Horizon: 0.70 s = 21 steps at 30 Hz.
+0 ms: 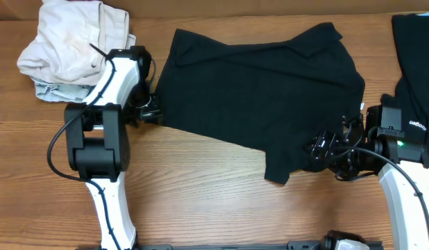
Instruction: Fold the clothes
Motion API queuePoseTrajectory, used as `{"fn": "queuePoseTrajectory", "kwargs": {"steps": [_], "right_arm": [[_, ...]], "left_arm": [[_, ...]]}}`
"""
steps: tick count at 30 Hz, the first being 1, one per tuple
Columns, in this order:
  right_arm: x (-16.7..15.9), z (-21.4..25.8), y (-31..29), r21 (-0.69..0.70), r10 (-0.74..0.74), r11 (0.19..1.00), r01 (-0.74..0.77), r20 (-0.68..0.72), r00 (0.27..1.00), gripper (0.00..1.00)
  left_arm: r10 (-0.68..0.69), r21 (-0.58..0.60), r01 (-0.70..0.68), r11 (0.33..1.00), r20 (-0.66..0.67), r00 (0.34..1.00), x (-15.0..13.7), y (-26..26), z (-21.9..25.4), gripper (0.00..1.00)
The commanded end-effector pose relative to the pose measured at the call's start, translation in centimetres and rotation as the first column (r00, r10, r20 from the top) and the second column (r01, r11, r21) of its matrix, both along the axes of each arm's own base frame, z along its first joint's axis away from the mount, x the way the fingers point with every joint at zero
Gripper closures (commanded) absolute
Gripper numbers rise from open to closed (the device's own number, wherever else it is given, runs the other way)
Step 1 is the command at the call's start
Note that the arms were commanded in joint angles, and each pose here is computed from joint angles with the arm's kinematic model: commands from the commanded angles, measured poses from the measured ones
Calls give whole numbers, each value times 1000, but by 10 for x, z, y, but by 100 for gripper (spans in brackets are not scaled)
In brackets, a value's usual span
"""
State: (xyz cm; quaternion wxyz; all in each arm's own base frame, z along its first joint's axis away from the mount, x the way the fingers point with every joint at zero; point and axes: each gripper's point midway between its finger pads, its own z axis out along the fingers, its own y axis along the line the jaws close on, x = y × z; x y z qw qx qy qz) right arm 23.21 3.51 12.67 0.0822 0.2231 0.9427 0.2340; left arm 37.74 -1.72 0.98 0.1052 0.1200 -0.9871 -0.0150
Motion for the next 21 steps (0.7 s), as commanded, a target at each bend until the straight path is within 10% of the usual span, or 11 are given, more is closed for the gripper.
{"fn": "queuePoseTrajectory", "kwargs": {"steps": [1,21], "right_arm": [[-2,-1,-2,-21,-5,1000,5,7,1000,16],[-10,-14,-2,-15,-26,1000,25,-52,998,16]], "left_arm": [[-9,6,9,1000,24,1000,11,8,7,34],[-19,-113,24,993,43,999,4,-17,-29,44]]}}
